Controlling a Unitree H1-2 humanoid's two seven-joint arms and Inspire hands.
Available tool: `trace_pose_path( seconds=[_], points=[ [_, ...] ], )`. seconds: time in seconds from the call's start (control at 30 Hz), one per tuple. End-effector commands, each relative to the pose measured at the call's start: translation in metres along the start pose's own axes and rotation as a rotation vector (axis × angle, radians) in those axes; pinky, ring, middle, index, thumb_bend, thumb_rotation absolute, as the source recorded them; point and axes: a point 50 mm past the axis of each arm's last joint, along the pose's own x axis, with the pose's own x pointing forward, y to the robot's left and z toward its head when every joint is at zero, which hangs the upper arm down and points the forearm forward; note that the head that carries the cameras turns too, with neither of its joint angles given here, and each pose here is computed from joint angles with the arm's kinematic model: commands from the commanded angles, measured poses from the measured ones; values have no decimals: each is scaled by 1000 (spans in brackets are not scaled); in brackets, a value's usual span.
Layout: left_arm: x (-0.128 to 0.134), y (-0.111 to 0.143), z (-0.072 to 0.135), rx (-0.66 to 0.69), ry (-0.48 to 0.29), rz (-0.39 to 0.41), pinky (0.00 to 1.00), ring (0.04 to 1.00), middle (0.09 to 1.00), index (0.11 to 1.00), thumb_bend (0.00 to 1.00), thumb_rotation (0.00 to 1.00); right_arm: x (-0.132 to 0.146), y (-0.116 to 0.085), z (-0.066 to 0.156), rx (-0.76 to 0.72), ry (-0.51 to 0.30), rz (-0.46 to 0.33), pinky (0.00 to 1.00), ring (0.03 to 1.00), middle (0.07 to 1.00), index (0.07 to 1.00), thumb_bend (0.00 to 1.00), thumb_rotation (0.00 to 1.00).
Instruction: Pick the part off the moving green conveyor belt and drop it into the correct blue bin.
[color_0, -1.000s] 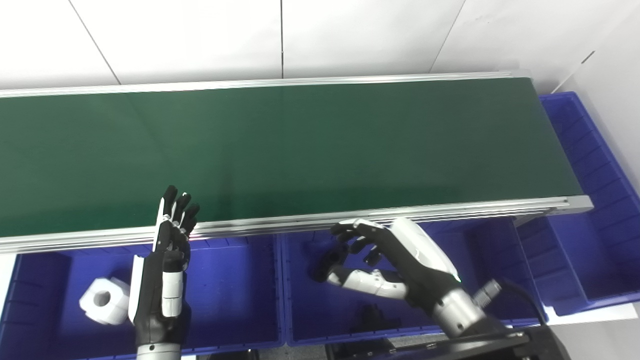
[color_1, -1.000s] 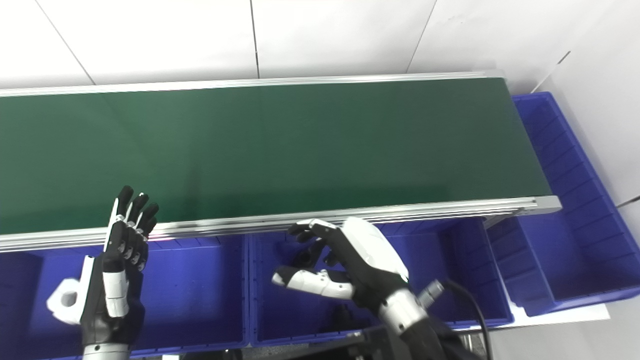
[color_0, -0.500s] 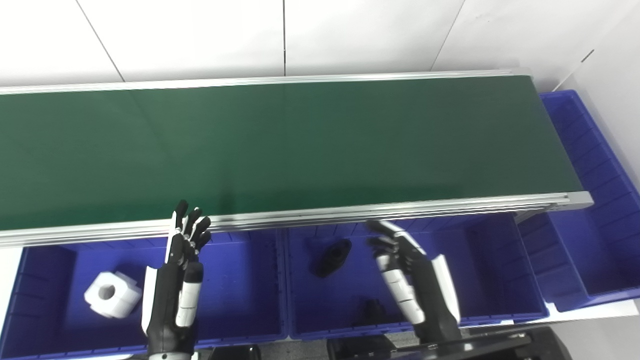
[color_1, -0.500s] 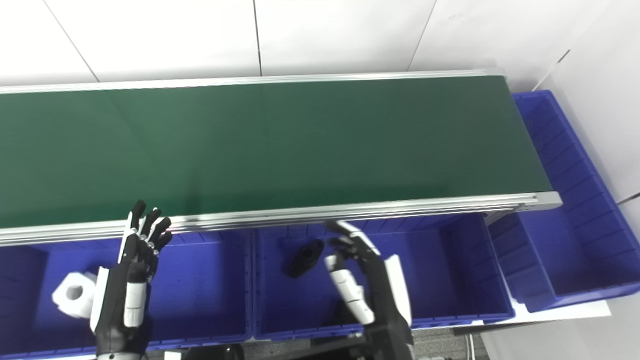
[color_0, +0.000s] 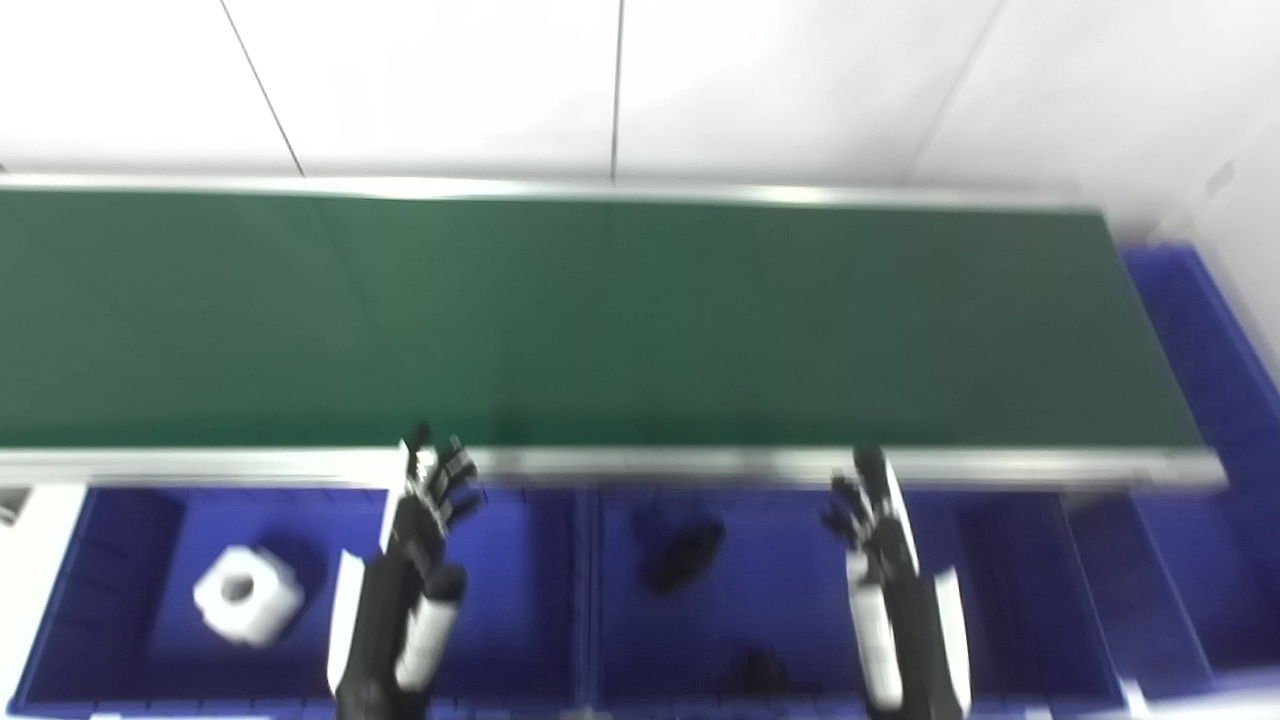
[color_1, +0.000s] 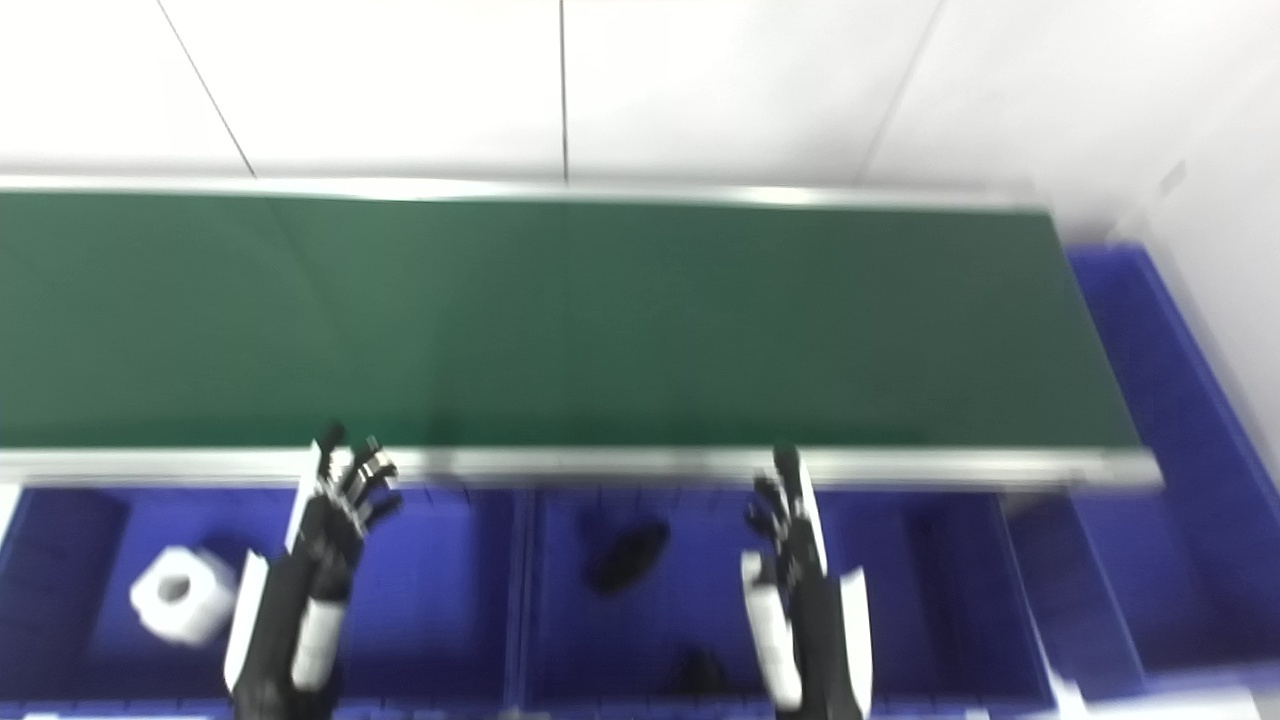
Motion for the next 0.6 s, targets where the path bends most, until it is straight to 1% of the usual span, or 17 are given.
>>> trace_pose_path(
  seconds=[0.0,0.03,0.1,0.17,0.23,0.33,0.37,0.4,0.57],
  points=[
    [-1,-2,7,-8,-55,12,839,903,932,1000,741,929,-2,0,5,-8,-54,30,909,948,995,1000,650,1000],
    [-1,-2,7,-7,-56,11,838,903,932,1000,741,929,-3,2,5,-14,-48,50,909,948,995,1000,652,1000],
    [-2,-2,6,-7,-58,8,830,903,932,1000,729,929,-5,4,3,-20,-38,80,905,952,997,999,708,1000],
    [-2,-1,5,-14,-59,4,831,904,934,1000,724,925,-5,5,1,-24,-33,105,909,957,999,997,723,1000],
    [-3,-1,4,-24,-62,2,843,910,941,1000,711,911,-6,7,0,-38,-39,140,920,969,1000,996,724,1000],
    [-2,0,2,-20,-63,9,833,904,940,1000,713,907,-5,8,-2,-68,-47,180,928,981,1000,994,703,1000],
    [-2,0,2,-17,-64,13,828,901,937,1000,720,922,-5,9,-2,-79,-45,191,934,979,1000,991,727,1000],
    [-1,0,2,-15,-65,17,833,901,934,1000,718,934,-5,9,-2,-88,-45,199,935,975,1000,985,746,1000],
    [1,1,7,-18,-65,15,859,910,939,1000,710,946,-1,13,1,-89,-43,194,931,967,1000,984,754,1000]
  ],
)
